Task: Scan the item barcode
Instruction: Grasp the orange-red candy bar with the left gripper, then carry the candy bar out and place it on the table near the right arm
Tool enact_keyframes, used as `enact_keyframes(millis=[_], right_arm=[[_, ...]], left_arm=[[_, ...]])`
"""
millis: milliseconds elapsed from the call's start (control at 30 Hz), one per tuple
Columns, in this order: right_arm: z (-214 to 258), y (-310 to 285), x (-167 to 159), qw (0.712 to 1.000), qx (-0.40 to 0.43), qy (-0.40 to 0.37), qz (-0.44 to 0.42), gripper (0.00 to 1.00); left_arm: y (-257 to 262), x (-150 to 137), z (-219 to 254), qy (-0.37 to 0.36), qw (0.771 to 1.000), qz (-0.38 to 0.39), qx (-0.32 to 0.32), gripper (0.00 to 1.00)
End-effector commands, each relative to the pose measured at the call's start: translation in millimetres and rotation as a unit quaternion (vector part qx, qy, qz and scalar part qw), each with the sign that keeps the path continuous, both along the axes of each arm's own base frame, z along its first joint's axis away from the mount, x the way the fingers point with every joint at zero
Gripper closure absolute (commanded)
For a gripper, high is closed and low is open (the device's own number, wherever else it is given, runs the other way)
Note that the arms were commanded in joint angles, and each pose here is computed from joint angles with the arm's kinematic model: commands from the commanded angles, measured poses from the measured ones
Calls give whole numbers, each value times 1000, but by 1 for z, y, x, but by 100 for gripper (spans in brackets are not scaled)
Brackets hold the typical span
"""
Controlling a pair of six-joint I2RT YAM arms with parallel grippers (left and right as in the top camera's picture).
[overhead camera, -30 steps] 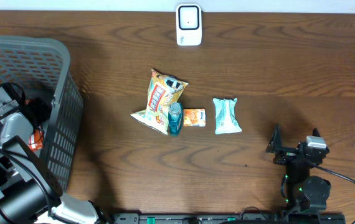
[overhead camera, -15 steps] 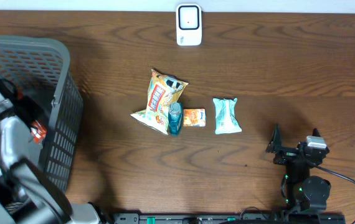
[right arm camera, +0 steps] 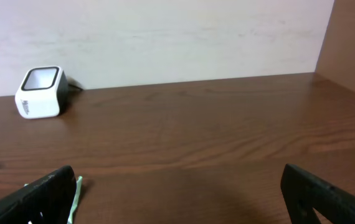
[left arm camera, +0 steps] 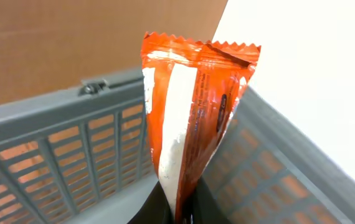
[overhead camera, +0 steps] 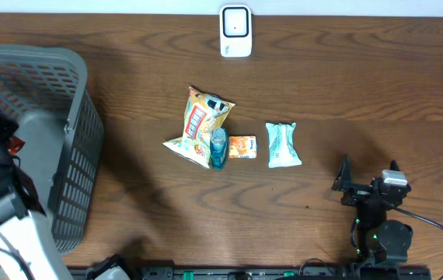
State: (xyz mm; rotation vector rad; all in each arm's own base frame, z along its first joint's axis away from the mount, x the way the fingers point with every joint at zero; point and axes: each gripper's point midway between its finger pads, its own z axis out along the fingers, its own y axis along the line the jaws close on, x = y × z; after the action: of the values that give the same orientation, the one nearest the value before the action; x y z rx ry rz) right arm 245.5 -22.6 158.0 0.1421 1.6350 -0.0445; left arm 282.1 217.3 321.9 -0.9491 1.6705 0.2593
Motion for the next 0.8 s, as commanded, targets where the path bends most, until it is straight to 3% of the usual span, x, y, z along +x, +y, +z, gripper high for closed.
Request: enact_keyframes(millis=[0,300,500,767], right_arm=[[-1,0,0,1000,-6,2,-1,1],[-1,0,0,1000,-6,2,-1,1],[-1,0,0,1000,-6,2,-1,1],[-1,0,0,1000,-6,2,-1,1]], left_arm=[[-9,-15,22,-63,997,25,-34,93],[-91,-9,54,-134,981,-115,-79,93],[-183,14,45,-101,945,-291,-111,93],[-250,23,34,-62,925,-364,-83,93]])
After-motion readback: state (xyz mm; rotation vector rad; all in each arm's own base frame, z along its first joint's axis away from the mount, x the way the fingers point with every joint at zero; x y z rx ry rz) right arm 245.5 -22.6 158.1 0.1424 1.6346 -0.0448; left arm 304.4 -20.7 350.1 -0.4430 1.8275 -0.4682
